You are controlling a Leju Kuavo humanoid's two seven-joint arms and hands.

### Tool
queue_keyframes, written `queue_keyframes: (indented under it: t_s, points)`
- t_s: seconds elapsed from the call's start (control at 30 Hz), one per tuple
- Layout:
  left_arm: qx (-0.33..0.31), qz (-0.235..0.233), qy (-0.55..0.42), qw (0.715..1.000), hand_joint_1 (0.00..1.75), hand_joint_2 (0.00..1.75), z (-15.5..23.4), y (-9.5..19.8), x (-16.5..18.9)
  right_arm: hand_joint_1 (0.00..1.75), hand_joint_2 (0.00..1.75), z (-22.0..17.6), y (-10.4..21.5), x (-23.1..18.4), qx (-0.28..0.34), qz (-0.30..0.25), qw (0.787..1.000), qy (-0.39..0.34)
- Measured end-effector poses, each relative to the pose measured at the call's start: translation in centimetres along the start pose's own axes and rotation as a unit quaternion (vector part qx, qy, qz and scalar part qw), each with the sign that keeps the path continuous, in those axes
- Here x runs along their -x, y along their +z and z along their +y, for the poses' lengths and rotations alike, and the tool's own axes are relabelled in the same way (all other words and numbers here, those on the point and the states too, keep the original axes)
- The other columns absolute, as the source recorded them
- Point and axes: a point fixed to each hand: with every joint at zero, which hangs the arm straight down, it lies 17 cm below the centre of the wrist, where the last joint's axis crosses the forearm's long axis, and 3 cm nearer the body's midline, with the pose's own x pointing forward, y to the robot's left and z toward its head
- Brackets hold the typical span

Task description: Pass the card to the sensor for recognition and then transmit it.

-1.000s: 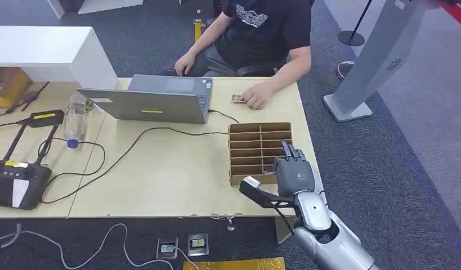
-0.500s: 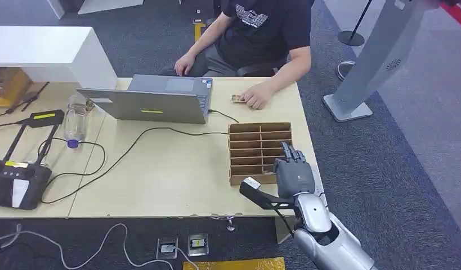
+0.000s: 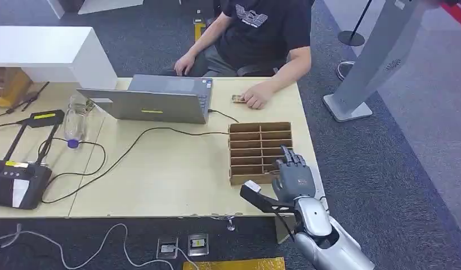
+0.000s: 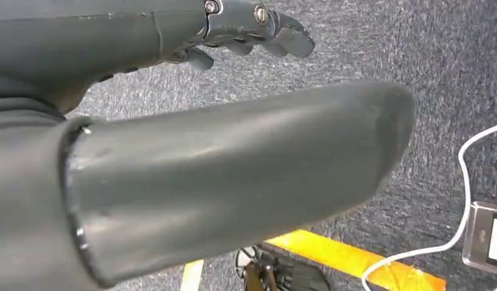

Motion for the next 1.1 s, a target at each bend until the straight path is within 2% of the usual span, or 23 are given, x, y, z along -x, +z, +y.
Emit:
queue_keyframes:
  t_s: [0.13,0.33,0.8,1.1]
  points:
    - [0.000,-0.001,-0.002,1.000,0.00,0.00,0.0,0.0,0.0,0.00,1.75,-0.8,0.0,-0.3,0.023,-0.007,1.000,-0.003]
    - [0.000,-0.001,-0.004,1.000,0.00,0.00,0.0,0.0,0.0,0.00,1.75,-3.5,0.0,-1.7,0.094,-0.050,0.994,-0.012]
    - [-0.005,-0.011,-0.005,1.000,0.00,0.00,0.0,0.0,-0.3,0.00,1.75,-4.9,-0.1,-1.3,0.126,-0.053,0.990,-0.027]
    - [0.000,-0.015,-0.007,1.000,0.00,0.00,-0.4,0.1,-0.4,0.00,1.75,-3.7,0.2,-0.3,0.101,-0.037,0.994,-0.030]
